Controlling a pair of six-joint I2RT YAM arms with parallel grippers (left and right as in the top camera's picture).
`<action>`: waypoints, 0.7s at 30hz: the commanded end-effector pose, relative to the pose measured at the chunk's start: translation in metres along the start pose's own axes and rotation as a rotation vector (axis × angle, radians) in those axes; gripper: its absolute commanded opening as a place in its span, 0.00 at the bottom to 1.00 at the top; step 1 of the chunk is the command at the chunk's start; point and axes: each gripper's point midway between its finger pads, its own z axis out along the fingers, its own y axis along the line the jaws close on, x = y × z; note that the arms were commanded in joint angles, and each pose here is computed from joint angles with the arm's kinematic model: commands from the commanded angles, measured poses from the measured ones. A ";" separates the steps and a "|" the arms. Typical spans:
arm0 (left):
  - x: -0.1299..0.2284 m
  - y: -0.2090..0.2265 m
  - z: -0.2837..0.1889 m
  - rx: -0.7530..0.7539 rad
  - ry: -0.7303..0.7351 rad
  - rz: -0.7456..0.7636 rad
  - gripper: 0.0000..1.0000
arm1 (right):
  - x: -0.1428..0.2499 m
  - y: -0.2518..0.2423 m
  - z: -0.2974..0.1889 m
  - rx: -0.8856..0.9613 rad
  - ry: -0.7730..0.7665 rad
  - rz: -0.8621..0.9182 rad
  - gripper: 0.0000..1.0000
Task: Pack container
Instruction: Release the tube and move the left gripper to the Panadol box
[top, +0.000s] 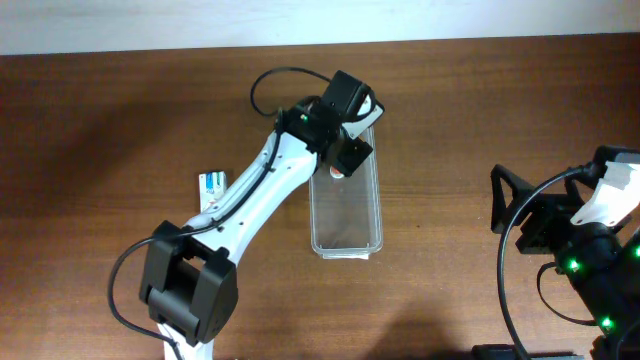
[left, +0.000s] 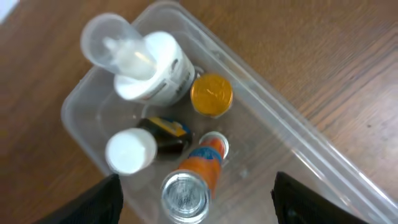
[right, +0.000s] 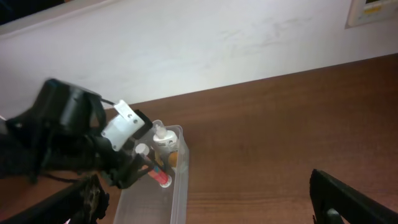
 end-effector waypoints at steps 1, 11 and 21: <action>-0.022 0.014 -0.032 -0.029 -0.055 -0.039 0.78 | -0.003 0.001 -0.002 -0.006 -0.009 -0.010 0.99; 0.041 0.092 -0.066 -0.175 0.132 -0.310 0.77 | -0.003 0.001 -0.002 -0.006 -0.009 -0.010 0.98; 0.167 0.170 -0.060 -0.006 0.319 -0.831 0.84 | -0.003 0.001 -0.002 -0.006 -0.009 -0.010 0.98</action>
